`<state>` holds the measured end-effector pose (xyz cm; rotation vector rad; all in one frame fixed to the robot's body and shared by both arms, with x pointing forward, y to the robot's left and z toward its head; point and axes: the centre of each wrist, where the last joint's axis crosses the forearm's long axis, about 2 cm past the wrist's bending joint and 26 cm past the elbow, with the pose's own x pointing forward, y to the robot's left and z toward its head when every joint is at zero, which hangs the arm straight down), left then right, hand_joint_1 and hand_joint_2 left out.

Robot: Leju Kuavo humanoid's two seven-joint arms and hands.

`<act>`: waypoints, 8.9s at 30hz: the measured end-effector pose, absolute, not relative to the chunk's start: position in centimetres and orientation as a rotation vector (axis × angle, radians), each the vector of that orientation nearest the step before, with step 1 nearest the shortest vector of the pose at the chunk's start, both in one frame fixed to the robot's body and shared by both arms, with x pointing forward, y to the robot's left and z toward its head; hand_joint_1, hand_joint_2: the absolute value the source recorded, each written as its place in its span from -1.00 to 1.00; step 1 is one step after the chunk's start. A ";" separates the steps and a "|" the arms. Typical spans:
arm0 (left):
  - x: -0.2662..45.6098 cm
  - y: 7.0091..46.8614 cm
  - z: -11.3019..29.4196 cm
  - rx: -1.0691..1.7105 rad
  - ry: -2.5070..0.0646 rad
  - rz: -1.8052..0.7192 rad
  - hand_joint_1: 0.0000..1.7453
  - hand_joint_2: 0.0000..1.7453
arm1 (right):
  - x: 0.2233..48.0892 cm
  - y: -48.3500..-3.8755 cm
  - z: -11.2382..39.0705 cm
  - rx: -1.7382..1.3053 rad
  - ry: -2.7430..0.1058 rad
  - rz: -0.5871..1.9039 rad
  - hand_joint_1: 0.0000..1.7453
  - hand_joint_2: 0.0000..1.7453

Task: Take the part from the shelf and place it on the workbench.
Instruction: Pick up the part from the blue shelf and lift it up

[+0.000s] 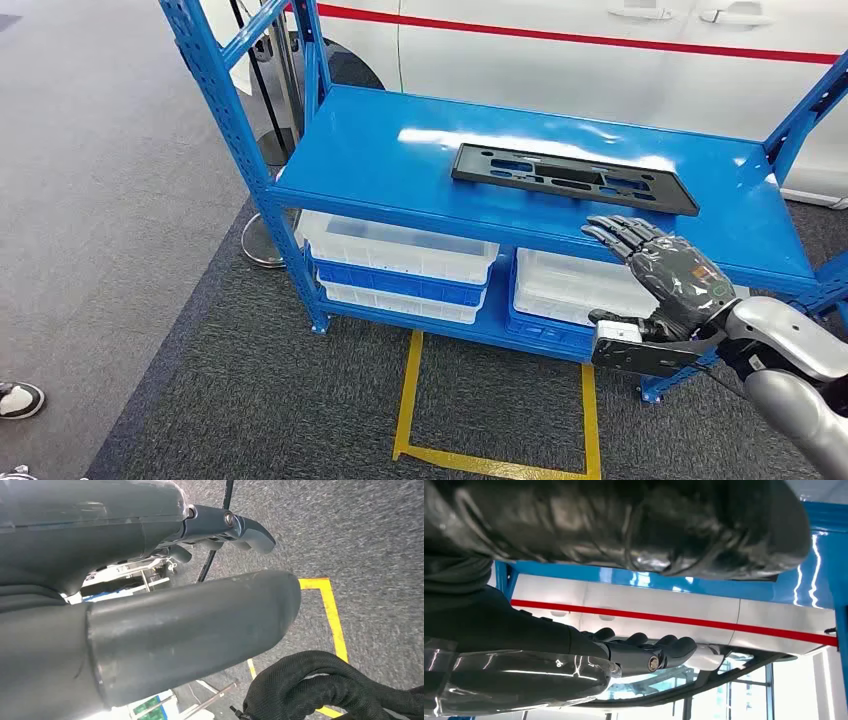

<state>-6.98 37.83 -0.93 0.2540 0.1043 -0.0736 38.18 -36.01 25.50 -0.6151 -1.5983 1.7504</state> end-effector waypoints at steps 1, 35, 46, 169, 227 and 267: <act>-6.9 37.8 -0.9 0.254 0.104 -0.074 -1.00 -1.00 | 38.2 -36.0 25.5 -0.616 -1.597 1.750 -1.00 -1.00; -6.1 37.4 -1.5 0.240 0.117 -0.090 -1.00 -1.00 | 39.3 -35.8 24.5 -0.671 -1.576 1.689 -1.00 -1.00; -5.9 37.5 -1.8 0.238 0.137 -0.091 -1.00 -1.00 | 41.2 -37.6 22.3 -0.926 -1.369 1.532 -1.00 -1.00; -5.2 36.4 -3.6 0.198 0.135 -0.037 -1.00 -1.00 | 38.5 -27.5 11.5 -0.852 -1.210 1.612 1.00 1.00; -5.6 35.7 -2.6 0.150 0.223 -0.130 -1.00 1.00 | 38.3 -31.2 24.2 -1.004 -1.901 1.276 1.00 1.00; -6.7 36.7 -0.2 0.153 0.180 -0.233 -1.00 1.00 | 38.9 -34.5 24.4 -1.071 -1.798 1.287 1.00 1.00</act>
